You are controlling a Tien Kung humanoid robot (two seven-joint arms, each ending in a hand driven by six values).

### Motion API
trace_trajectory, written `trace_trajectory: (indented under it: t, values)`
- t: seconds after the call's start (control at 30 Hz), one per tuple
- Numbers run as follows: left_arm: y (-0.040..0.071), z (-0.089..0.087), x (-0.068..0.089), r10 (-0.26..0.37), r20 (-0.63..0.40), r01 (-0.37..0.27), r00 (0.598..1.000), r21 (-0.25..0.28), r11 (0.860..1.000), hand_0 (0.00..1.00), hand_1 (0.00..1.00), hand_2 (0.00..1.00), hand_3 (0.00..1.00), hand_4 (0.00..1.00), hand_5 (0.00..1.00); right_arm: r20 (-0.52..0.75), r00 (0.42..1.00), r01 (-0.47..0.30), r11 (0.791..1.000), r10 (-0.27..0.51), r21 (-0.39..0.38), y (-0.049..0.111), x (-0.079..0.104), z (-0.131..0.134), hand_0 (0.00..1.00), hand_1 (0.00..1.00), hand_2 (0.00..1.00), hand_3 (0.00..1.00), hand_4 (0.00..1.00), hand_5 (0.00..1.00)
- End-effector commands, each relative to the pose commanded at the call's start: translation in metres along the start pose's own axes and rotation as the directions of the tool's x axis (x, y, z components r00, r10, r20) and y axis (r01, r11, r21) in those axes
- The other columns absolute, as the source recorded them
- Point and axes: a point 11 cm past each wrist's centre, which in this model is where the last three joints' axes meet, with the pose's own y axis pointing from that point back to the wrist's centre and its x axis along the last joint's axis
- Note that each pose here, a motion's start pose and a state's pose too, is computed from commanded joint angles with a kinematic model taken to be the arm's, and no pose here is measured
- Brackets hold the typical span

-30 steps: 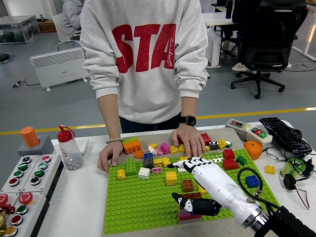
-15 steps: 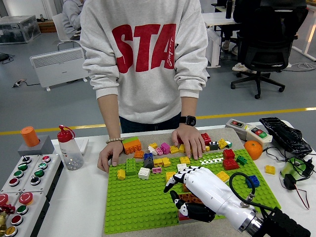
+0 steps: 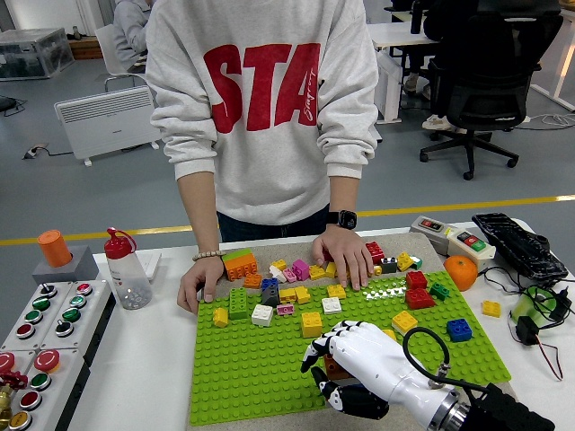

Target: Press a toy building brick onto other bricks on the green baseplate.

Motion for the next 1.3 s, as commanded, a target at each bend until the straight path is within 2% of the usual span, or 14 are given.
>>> trace_trajectory:
  t: [0.8, 1.3]
  values:
    - [0.0, -0.004, 0.0, -0.001, 0.004, 0.0, 1.0, 0.008, 1.0, 0.658, 0.68, 0.701, 0.575, 0.294, 0.998, 0.0, 1.0, -0.006, 1.0, 0.006, -0.028, 0.006, -0.001, 0.008, 0.705, 0.61, 0.573, 0.536, 0.332, 0.208]
    - [0.0, -0.001, -0.001, -0.001, 0.001, 0.001, 1.0, 0.003, 1.0, 0.658, 0.682, 0.701, 0.575, 0.294, 0.998, -0.005, 1.0, 0.006, 0.999, -0.006, -0.044, 0.005, -0.004, 0.013, 0.708, 0.61, 0.572, 0.535, 0.334, 0.206]
